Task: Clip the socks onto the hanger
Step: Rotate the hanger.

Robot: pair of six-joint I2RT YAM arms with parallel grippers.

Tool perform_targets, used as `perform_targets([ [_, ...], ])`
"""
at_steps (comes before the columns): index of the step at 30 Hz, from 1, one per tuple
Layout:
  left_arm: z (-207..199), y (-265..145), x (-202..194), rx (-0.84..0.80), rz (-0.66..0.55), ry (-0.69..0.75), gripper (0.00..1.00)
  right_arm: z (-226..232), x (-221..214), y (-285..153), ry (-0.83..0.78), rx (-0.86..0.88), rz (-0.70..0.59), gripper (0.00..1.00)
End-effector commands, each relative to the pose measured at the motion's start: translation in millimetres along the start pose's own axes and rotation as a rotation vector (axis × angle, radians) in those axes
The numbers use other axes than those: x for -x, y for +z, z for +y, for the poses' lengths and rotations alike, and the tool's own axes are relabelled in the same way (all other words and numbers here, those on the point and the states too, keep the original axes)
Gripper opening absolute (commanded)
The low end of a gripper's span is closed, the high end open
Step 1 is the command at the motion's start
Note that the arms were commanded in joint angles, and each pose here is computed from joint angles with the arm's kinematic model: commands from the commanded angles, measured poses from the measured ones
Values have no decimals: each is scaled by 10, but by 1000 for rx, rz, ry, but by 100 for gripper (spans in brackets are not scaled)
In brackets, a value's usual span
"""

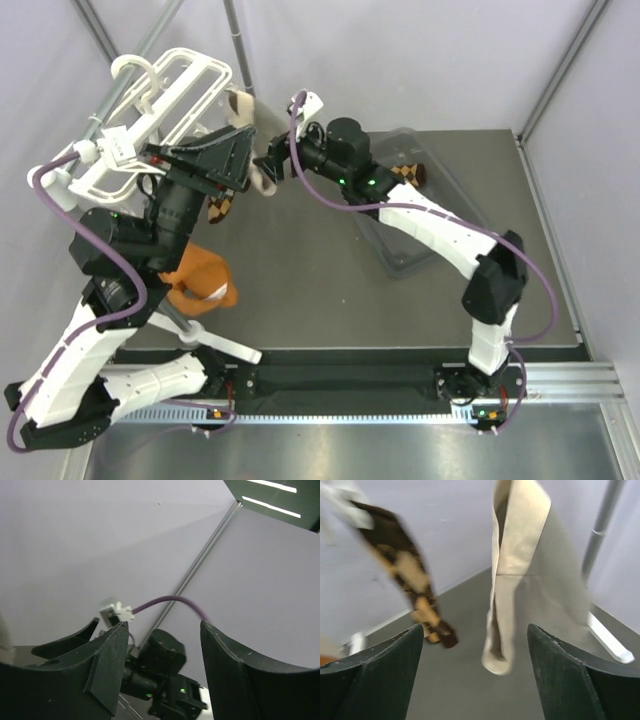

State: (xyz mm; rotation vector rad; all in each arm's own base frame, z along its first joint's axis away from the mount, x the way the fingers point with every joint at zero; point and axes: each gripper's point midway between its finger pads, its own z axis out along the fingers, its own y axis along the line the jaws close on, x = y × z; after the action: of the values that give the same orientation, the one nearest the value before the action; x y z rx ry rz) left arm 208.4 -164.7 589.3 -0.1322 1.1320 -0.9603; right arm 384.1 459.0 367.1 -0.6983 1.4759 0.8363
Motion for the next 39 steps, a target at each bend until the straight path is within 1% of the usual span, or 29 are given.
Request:
perform_targets([
  [1, -114, 20, 89, -47, -21, 6, 64, 567, 718, -464, -41, 165, -153, 86],
  [2, -153, 26, 164, -61, -56, -26, 64, 743, 809, -530, -17, 224, -185, 88],
  [3, -236, 22, 265, -96, -99, -77, 64, 908, 704, -547, 1, 307, -177, 90],
  [4, -260, 22, 262, -113, -110, -97, 64, 1048, 898, -593, 0, 366, -270, 90],
  [5, -284, 31, 273, -124, -119, -115, 64, 1227, 871, -591, 45, 427, -280, 90],
  [6, -319, 22, 346, -134, -140, -150, 63, 1341, 876, -598, 63, 474, -293, 87],
  [7, -326, 21, 371, -135, -150, -164, 63, 1436, 1006, -616, 65, 506, -359, 85],
  [8, -330, 12, 399, -136, -158, -179, 62, 1578, 973, -582, 106, 541, -367, 83],
  [10, -334, -24, 459, -139, -180, -223, 62, 1680, 1040, -561, 143, 561, -430, 75],
  [11, -350, -76, 543, -149, -203, -256, 62, 1793, 1084, -552, 175, 595, -485, 72],
  [12, -318, -90, 507, -147, -206, -270, 62, 1842, 1134, -536, 190, 604, -514, 69],
  [14, -327, -149, 635, -165, -265, -328, 62, 2025, 1081, -452, 214, 641, -533, 69],
  [15, -304, -186, 627, -169, -275, -360, 63, 2089, 1179, -451, 212, 650, -562, 72],
  [16, -311, -218, 715, -182, -312, -393, 63, 2122, 1169, -399, 200, 638, -569, 74],
  [17, -312, -234, 733, -186, -319, -413, 63, 2195, 1038, -283, 207, 624, -535, 77],
  [18, -322, -245, 757, -192, -324, -435, 63, 2190, 1096, -237, 207, 595, -553, 79],
  [20, -360, -241, 755, -207, -314, -449, 63, 2221, 1002, -125, 193, 566, -548, 79],
  [21, -373, -246, 772, -212, -314, -453, 63, 2198, 1043, -100, 197, 550, -560, 79],
  [25, -364, -261, 759, -210, -308, -461, 63, 2249, 896, 89, 198, 548, -543, 79],
  [26, -348, -271, 766, -204, -311, -464, 63, 2273, 982, 84, 193, 556, -561, 79],
  [28, -334, -283, 763, -199, -311, -463, 63, 2351, 894, 157, 186, 563, -544, 79],
  [30, -304, -287, 759, -183, -310, -458, 63, 2382, 991, 185, 181, 554, -567, 79],
  [31, -298, -295, 767, -180, -312, -457, 63, 2422, 863, 286, 168, 541, -534, 77],
  [32, -294, -303, 774, -179, -313, -456, 63, 2455, 1001, 267, 158, 545, -561, 75],
  [34, -286, -320, 791, -175, -314, -452, 63, 2489, 1024, 319, 158, 535, -566, 65],
  [35, -288, -327, 804, -176, -316, -449, 63, 2497, 1022, 328, 163, 535, -566, 54],
  [36, -279, -329, 802, -171, -315, -446, 63, 2491, 1008, 341, 166, 531, -564, 50],
  [37, -267, -328, 790, -163, -310, -441, 63, 2504, 1001, 341, 166, 530, -563, 47],
  [39, -257, -345, 810, -159, -314, -435, 63, 2495, 940, 362, 162, 524, -555, 51],
])
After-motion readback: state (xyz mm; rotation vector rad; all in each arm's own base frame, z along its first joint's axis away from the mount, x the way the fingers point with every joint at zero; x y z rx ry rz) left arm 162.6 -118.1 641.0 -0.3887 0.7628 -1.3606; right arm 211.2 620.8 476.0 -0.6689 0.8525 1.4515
